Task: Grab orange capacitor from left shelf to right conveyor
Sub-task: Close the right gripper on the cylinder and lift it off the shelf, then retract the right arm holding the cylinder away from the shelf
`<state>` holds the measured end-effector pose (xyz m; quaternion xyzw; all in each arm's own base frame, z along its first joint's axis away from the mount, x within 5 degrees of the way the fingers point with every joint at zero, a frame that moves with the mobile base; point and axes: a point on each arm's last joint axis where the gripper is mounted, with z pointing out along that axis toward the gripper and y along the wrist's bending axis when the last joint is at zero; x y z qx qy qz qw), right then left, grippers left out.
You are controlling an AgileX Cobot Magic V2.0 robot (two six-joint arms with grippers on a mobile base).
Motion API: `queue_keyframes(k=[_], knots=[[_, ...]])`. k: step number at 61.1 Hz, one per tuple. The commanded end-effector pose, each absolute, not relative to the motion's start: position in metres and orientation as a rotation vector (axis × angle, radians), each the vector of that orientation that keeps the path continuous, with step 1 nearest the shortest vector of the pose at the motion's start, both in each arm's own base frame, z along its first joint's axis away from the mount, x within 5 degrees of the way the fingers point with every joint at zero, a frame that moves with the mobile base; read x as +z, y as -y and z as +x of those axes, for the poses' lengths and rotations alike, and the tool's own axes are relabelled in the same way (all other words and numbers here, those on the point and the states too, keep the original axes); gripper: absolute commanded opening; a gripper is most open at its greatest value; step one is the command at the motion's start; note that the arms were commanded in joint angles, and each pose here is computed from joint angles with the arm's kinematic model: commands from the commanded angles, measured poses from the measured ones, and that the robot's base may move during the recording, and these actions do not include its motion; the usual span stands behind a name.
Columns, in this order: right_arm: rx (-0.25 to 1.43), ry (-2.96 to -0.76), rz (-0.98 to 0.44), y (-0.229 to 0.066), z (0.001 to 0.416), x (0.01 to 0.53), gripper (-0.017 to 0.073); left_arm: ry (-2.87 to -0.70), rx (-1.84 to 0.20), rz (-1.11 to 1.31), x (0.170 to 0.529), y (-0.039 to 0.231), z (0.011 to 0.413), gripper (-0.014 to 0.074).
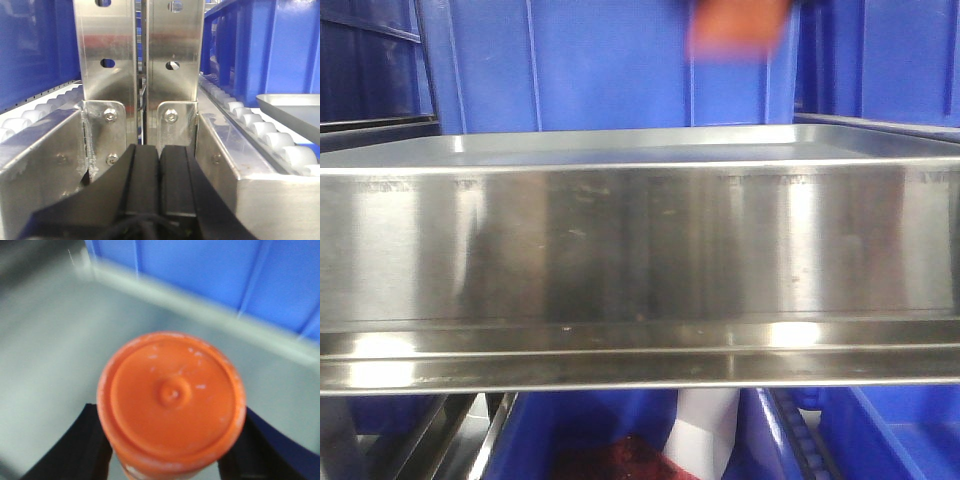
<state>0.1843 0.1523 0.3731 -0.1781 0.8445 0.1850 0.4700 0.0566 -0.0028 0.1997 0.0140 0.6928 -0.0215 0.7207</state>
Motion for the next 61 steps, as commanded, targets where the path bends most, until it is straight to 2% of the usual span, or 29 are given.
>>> queue_keyframes(k=[1, 17, 36, 48, 61], knots=[[0.526, -1.872, -0.417, -0.132, 0.162, 0.41, 0.0052, -1.461, -0.052, 0.028, 0.2, 0.003, 0.056, -0.0126], [0.568, -1.672, -0.396, -0.072, 0.096, 0.42, 0.0051, -1.461, -0.052, 0.028, 0.2, 0.003, 0.056, -0.0126], [0.606, -1.501, -0.347, -0.014, 0.033, 0.376, 0.0051, -1.461, -0.052, 0.028, 0.2, 0.003, 0.056, -0.0126], [0.653, -1.367, -0.331, -0.001, 0.016, 0.354, 0.0051, -1.461, -0.052, 0.028, 0.2, 0.003, 0.056, -0.0126], [0.596, -1.343, -0.361, -0.002, 0.018, 0.341, 0.0051, -1.461, -0.052, 0.028, 0.2, 0.003, 0.056, -0.0126]])
